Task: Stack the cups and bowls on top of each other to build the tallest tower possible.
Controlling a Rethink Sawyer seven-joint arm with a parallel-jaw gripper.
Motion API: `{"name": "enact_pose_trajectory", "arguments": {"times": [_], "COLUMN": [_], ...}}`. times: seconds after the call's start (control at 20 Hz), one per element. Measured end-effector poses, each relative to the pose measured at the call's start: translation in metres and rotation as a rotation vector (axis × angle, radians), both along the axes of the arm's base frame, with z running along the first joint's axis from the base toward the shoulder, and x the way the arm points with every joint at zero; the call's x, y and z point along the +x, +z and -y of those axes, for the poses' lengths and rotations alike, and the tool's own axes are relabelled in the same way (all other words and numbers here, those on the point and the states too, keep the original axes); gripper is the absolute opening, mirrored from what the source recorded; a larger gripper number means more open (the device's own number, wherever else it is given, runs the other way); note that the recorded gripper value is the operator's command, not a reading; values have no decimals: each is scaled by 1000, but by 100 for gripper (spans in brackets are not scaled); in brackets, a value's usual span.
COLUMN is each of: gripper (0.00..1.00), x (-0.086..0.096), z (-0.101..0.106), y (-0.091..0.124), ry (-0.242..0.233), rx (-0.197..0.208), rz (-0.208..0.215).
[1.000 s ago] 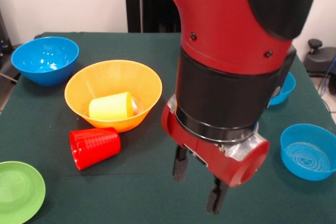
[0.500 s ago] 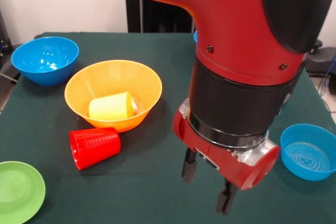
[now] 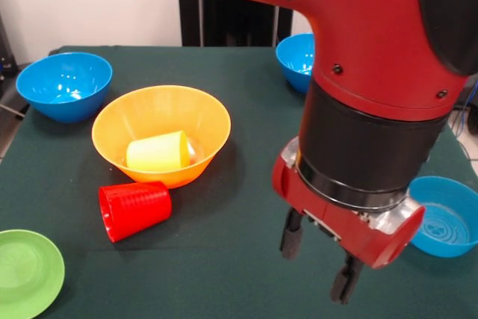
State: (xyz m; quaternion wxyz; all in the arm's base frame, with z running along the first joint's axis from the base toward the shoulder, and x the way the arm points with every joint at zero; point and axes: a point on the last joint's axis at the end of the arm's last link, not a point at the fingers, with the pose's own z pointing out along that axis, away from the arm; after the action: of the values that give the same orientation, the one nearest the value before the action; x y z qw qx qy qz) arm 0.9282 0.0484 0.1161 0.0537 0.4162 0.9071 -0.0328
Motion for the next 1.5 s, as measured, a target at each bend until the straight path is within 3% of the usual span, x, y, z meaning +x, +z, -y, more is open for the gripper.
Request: {"name": "enact_pose_trajectory", "arguments": {"times": [0.65,1.05,1.5], "gripper": [100,100,100], "x": [-8,-10,-16], "z": [-9,-10,-32], "y": [-1,7,24], "ry": [-29,-111,-180], "rx": [-4,-2,16], "rz": [-7,1,-38]}}
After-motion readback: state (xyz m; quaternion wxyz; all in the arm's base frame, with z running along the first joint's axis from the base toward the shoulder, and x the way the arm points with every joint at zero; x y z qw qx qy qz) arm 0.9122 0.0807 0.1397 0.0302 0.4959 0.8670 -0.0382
